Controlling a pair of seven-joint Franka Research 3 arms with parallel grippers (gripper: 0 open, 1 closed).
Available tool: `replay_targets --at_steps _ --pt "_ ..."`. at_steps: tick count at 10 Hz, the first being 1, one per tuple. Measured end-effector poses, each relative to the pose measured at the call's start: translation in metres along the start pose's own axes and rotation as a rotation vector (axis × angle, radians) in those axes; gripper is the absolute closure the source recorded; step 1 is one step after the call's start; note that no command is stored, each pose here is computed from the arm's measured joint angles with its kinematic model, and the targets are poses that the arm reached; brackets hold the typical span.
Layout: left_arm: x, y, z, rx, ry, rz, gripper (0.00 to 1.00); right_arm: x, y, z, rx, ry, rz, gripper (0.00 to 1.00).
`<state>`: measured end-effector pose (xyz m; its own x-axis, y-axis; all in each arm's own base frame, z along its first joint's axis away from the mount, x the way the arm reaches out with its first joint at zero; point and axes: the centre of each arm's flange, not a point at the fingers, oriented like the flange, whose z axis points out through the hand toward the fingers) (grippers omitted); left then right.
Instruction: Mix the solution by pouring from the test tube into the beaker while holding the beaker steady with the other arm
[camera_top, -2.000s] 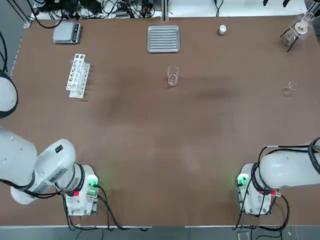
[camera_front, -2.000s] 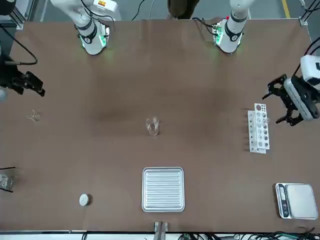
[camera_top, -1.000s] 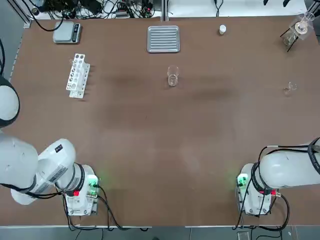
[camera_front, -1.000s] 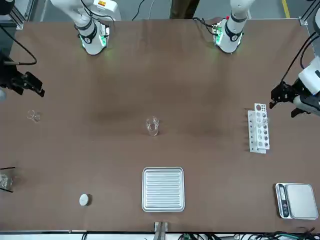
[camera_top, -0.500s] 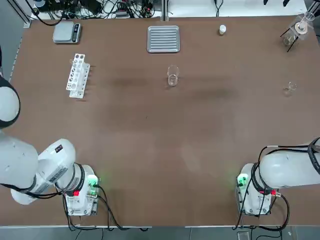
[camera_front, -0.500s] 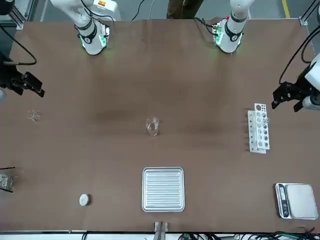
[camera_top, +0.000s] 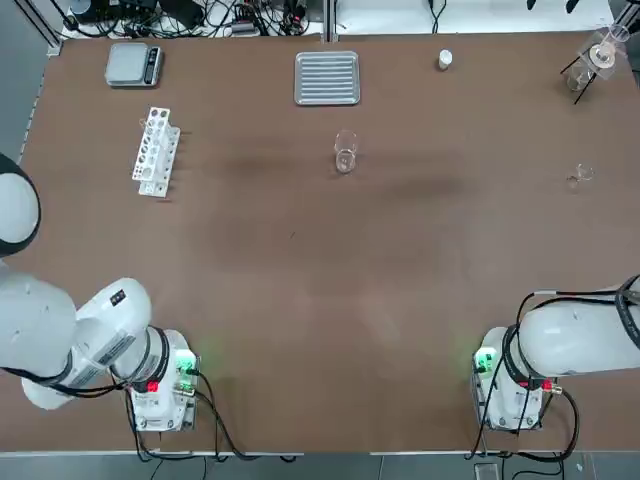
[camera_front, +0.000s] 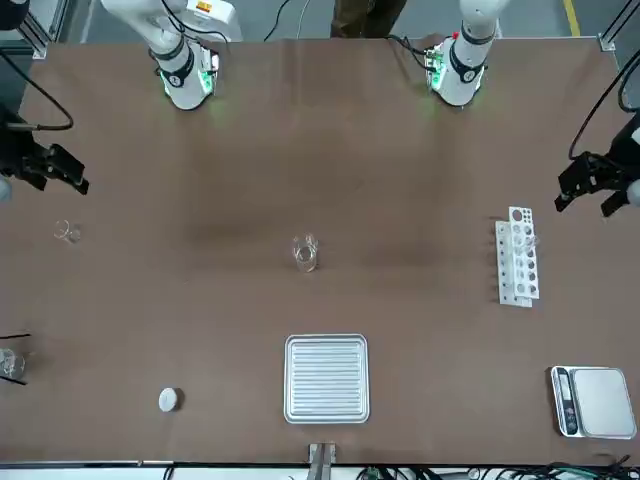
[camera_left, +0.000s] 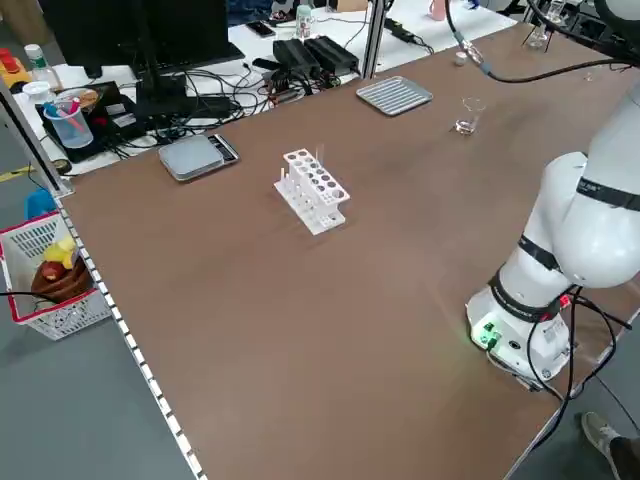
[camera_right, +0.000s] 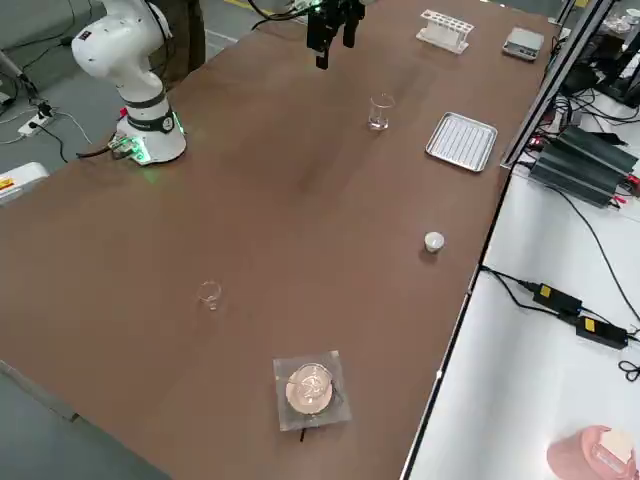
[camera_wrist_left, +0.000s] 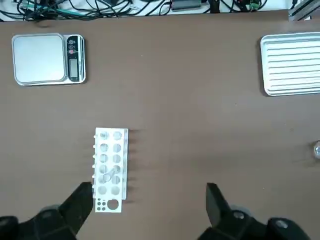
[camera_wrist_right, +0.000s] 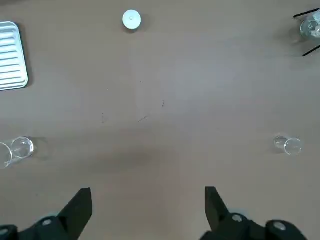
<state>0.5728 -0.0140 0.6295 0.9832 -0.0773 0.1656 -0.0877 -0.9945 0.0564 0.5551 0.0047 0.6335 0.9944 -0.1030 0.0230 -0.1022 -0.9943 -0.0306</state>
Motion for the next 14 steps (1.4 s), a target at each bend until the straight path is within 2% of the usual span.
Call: replay_targets --at_steps 3,5,7,10,14 --pt "-0.009 0.003 0.005 -0.007 -0.085 -0.004 0.0 0.0 0.0 0.0 0.0 0.0 0.0 0.0" --pt "-0.013 0.02 0.005 0.016 -0.126 -0.079 0.0 0.0 0.0 0.0 0.0 0.0 0.0 0.0" --pt "-0.013 0.043 0.004 0.062 -0.125 -0.078 0.0 0.0 0.0 0.0 0.0 0.0 0.0 0.0" --pt "-0.013 0.026 0.003 0.06 -0.128 -0.032 0.0 0.0 0.0 0.0 0.0 0.0 0.0 0.0" --pt "-0.003 0.018 0.004 0.045 -0.115 -0.046 0.0 0.0 0.0 0.0 0.0 0.0 0.0 0.0"
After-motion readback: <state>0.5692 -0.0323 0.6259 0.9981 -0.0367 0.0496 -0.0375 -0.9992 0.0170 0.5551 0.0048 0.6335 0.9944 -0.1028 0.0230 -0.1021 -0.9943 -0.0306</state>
